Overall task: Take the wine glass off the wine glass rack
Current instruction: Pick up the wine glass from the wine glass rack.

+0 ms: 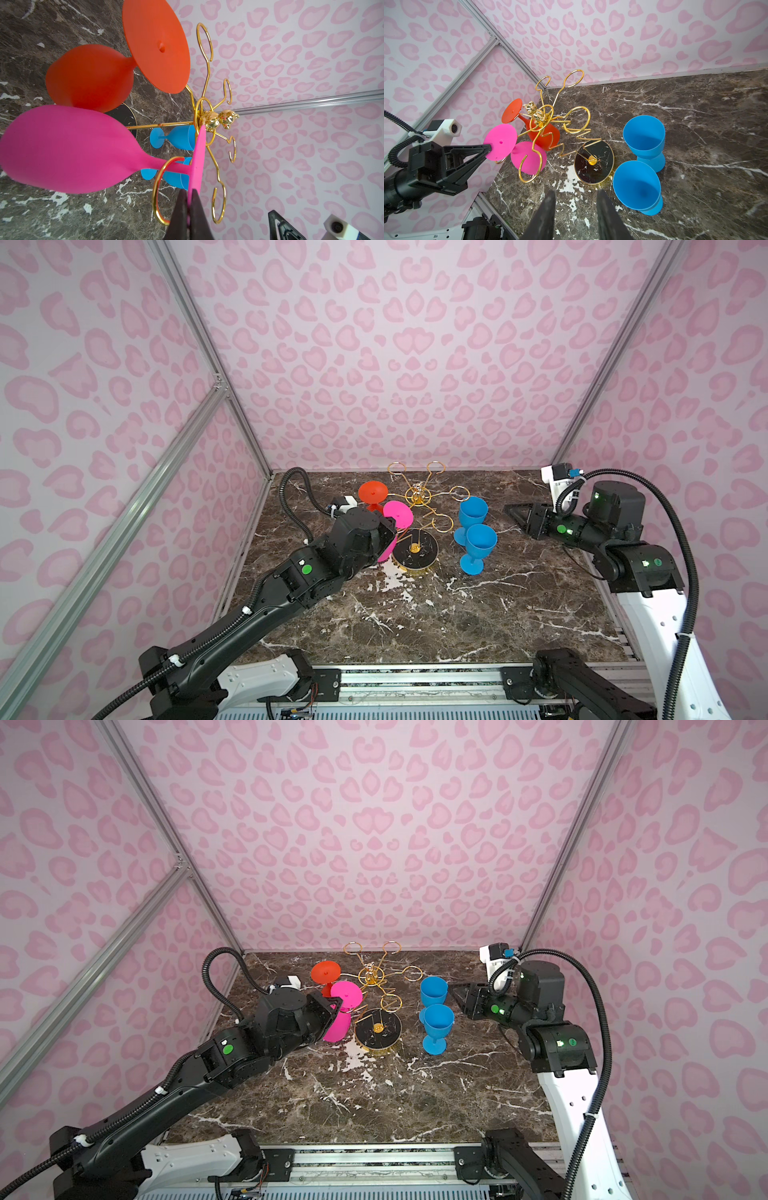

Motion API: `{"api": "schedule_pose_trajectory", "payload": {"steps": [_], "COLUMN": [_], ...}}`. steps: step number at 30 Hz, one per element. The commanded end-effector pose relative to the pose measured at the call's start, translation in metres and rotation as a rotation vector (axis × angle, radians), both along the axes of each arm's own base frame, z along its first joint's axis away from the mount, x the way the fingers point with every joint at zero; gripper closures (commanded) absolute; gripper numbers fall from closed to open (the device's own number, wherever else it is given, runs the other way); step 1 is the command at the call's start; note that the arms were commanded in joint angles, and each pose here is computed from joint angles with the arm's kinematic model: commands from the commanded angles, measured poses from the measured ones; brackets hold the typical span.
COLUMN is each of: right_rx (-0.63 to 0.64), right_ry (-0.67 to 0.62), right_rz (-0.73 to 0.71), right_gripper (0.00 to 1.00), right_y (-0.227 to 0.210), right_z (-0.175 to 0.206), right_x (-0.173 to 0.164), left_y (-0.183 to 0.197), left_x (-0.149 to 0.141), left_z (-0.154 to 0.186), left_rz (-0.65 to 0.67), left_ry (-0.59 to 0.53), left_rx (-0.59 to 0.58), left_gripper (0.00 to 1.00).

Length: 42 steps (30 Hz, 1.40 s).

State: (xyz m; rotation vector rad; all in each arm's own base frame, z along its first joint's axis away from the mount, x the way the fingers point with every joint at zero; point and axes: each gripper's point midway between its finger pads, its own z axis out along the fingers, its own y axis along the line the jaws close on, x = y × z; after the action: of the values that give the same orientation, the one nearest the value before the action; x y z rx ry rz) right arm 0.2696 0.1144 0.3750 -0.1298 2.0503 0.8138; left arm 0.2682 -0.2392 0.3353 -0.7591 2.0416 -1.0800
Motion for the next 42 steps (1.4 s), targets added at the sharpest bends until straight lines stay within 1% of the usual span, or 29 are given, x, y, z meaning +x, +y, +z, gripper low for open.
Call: {"api": "schedule_pose_trajectory", "payload": {"steps": [1, 10, 22, 33, 42], "right_rx": [-0.001, 0.002, 0.004, 0.005, 0.005], "right_ry": [-0.016, -0.017, -0.014, -0.012, -0.013], "right_rz": [0.016, 0.012, 0.01, 0.009, 0.006], "right_gripper": [0.65, 0.65, 0.65, 0.65, 0.65], "right_y": [0.002, 0.001, 0.0, 0.0, -0.001], "right_z": [0.002, 0.003, 0.001, 0.0, 0.0], "right_x": [-0.001, -0.002, -0.003, -0.004, -0.005], "left_y": [-0.005, -0.011, -0.008, 0.003, 0.003], "left_x": [0.004, 0.008, 0.013, 0.014, 0.014], "left_z": [0.012, 0.011, 0.012, 0.011, 0.015], "left_rz": [0.0, -0.004, 0.021, 0.056, 0.065], "left_ry": [-0.028, -0.026, -0.04, -0.055, -0.055], "left_rx": [-0.038, -0.045, -0.033, -0.004, -0.036], "left_gripper": [0.96, 0.96, 0.96, 0.96, 0.96]}}
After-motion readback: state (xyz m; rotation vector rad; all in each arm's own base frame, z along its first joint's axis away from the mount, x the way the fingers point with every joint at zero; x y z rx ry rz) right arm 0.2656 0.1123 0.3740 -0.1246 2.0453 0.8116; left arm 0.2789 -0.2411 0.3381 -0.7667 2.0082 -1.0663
